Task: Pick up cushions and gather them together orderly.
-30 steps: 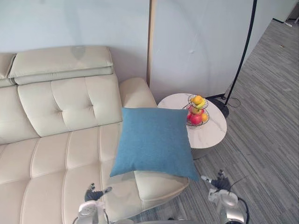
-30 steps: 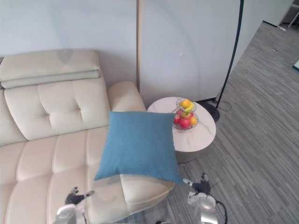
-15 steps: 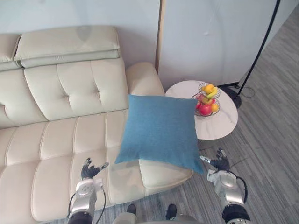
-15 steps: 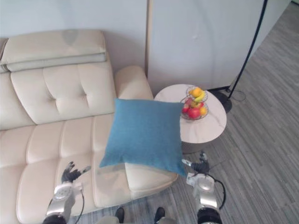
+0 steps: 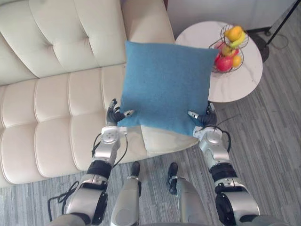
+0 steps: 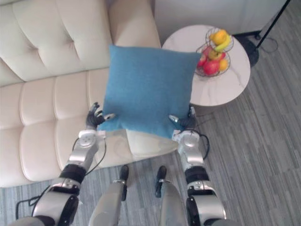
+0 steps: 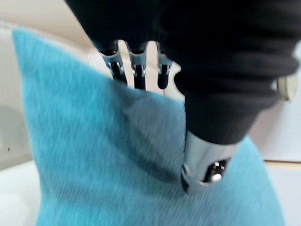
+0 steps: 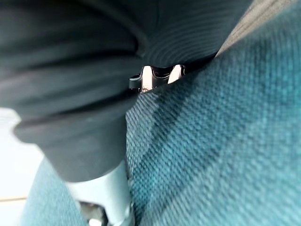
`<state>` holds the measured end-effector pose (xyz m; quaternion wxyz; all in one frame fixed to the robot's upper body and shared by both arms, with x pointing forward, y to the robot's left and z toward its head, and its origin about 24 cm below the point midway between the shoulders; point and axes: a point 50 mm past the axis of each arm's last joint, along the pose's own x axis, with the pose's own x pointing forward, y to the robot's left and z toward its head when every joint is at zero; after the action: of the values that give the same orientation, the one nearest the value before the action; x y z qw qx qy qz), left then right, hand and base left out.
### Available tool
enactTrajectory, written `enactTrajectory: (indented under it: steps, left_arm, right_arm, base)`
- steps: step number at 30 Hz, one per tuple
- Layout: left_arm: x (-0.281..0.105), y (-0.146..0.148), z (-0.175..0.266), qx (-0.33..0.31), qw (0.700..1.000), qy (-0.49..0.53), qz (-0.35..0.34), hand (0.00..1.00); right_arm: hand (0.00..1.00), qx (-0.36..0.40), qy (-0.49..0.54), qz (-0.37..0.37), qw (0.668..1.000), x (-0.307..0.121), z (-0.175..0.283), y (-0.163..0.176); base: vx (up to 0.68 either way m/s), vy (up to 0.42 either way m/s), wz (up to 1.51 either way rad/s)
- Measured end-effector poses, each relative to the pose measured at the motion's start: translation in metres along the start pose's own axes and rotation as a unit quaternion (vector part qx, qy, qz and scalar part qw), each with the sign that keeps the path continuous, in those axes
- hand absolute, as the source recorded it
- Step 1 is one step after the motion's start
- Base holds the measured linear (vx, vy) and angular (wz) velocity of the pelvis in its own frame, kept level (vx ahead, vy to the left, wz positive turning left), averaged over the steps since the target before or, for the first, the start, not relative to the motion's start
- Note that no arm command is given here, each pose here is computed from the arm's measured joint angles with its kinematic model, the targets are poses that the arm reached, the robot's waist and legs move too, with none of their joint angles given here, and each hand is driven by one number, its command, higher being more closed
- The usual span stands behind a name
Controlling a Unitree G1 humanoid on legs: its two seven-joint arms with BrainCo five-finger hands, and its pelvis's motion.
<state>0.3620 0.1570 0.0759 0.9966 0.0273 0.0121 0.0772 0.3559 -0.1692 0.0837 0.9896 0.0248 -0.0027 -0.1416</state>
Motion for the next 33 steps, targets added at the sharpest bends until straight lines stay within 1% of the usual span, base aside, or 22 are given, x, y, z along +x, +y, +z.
enactTrajectory:
  steps: [7, 9, 13, 17, 21, 23, 24, 27, 30, 33]
  left_arm:
    - [0.010, 0.004, 0.023, -0.004, 0.999, -0.031, 0.010, 1.00]
    - [0.012, 0.000, 0.031, -0.003, 0.999, -0.043, 0.004, 1.00]
    - [0.010, -0.005, 0.040, -0.005, 0.998, -0.062, -0.010, 1.00]
    - [0.004, -0.007, 0.043, -0.019, 0.997, -0.077, -0.013, 1.00]
    - [-0.023, -0.015, 0.030, -0.043, 0.995, -0.086, -0.030, 1.00]
    - [-0.047, -0.017, 0.010, -0.066, 0.995, -0.068, -0.034, 1.00]
    - [-0.051, -0.017, 0.006, -0.069, 0.995, -0.063, -0.035, 1.00]
    - [-0.069, -0.015, -0.010, -0.073, 0.996, -0.043, -0.036, 1.00]
    - [-0.091, -0.010, -0.028, -0.085, 0.996, -0.016, -0.032, 1.00]
    - [-0.119, -0.005, -0.038, -0.123, 0.992, 0.000, -0.022, 1.00]
  right_arm:
    - [1.00, 0.008, -0.048, 0.016, 0.999, 0.001, 0.025, 0.008]
    - [1.00, 0.024, -0.058, 0.023, 0.998, 0.000, 0.031, 0.011]
    - [1.00, 0.036, -0.065, 0.027, 0.997, -0.001, 0.033, 0.012]
    - [1.00, 0.046, -0.072, 0.043, 0.995, -0.014, 0.030, 0.015]
    - [1.00, 0.049, -0.059, 0.037, 0.996, -0.038, 0.009, 0.002]
    - [1.00, 0.051, -0.034, 0.037, 0.997, -0.059, -0.012, -0.006]
    - [1.00, 0.053, -0.030, 0.036, 0.997, -0.064, -0.016, -0.008]
    - [1.00, 0.054, -0.008, 0.041, 0.998, -0.079, -0.030, -0.013]
    - [1.00, 0.033, 0.018, 0.053, 0.998, -0.094, -0.047, -0.019]
    - [1.00, 0.028, 0.017, 0.067, 0.997, -0.115, -0.048, -0.023]
  base:
    - [0.05, -0.030, -0.05]
    - [0.08, -0.001, 0.00]
    - [0.04, 0.009, -0.02]
    - [0.02, 0.004, -0.01]
    - [0.05, 0.008, 0.05]
    - [0.09, 0.000, 0.03]
    - [0.07, -0.003, 0.03]
    - [0.11, -0.005, 0.01]
    - [0.16, 0.004, -0.04]
    - [0.18, 0.012, -0.01]
